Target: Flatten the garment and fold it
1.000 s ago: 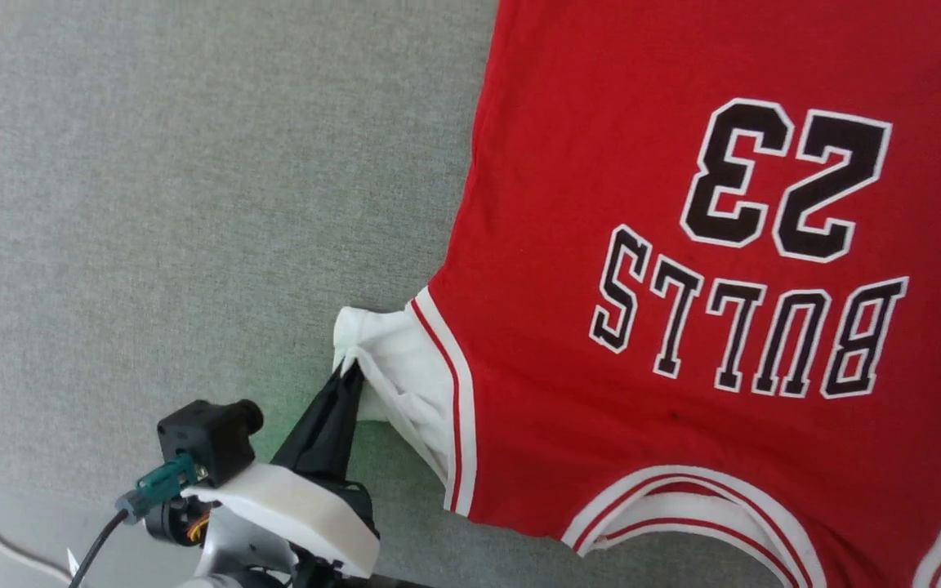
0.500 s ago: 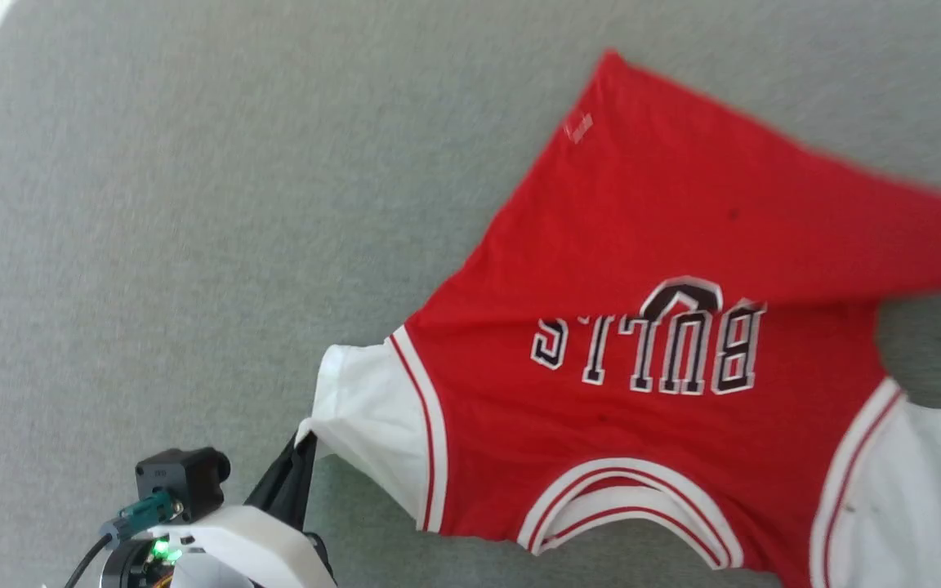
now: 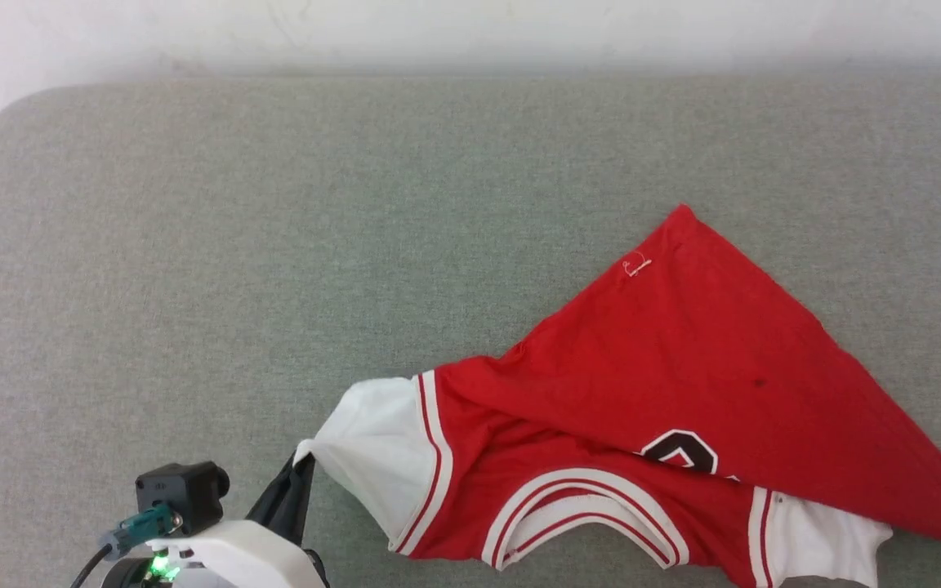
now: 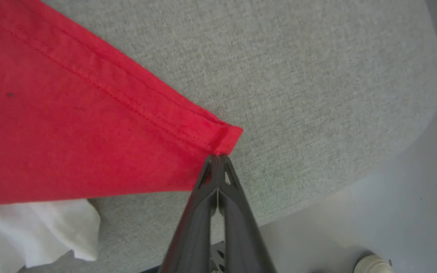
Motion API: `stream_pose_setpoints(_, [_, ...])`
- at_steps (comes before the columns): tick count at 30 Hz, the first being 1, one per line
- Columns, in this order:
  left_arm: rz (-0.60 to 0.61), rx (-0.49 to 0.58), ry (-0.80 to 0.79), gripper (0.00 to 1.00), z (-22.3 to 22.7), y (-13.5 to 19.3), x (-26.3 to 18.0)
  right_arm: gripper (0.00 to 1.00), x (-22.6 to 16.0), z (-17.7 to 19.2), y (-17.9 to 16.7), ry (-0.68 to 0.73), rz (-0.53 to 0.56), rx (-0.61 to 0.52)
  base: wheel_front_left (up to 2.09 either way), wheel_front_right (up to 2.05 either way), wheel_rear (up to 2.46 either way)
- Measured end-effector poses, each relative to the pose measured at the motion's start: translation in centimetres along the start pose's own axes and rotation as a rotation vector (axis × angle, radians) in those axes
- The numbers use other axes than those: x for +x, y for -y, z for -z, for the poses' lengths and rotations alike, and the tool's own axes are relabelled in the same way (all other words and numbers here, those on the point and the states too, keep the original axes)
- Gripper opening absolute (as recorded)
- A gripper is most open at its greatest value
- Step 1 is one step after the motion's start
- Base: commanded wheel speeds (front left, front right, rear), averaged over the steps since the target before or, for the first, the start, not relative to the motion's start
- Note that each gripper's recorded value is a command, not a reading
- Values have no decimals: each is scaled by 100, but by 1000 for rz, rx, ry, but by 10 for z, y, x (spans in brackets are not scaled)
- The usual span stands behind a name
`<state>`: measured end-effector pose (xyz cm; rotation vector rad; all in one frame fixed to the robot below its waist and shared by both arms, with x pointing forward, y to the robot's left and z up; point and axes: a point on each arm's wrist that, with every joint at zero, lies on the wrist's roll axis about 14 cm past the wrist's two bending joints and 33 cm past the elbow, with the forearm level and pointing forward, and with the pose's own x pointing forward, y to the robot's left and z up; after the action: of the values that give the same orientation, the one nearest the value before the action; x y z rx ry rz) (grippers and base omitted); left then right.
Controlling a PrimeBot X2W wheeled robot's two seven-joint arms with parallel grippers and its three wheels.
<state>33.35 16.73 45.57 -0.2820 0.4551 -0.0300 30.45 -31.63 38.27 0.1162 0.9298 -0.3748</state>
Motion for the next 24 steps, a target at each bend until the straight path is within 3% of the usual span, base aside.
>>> stream_pose_setpoints(1, [3, 1, 0, 0, 0, 1, 0, 0, 0, 5, 0, -20, -10, 15, 0, 0, 0])
stream_pose_setpoints(2, [4, 1, -2, 0, 1, 1, -1, 25, 0, 8, -1, -33, -17, 22, 0, 0, 0])
stream_pose_setpoints(3, [4, 1, -3, 0, 1, 1, -1, 58, 1, 9, -3, -37, -26, 27, 0, 0, 0])
stream_pose_setpoints(4, [2, 1, -3, 0, 1, 1, -2, 100, 1, 9, -6, -35, -33, 26, 0, 0, 0])
stream_pose_setpoints(7, [-3, 3, -2, 0, 1, -2, -3, 100, 2, -5, -11, 34, -43, 20, 0, 0, 0])
stream_pose_setpoints(11, [-7, -3, -5, 0, 2, -2, -6, 100, -3, -57, -30, 275, -86, 13, 0, 0, 0])
stream_pose_setpoints(19, [-22, -13, -20, 0, 7, -6, -6, 100, -39, -166, -136, 794, -366, -69, 0, 0, 0])
stream_pose_setpoints(24, [-28, -23, -35, 0, 11, -7, -1, 100, -29, -183, -195, 815, -503, -198, 0, 0, 0])
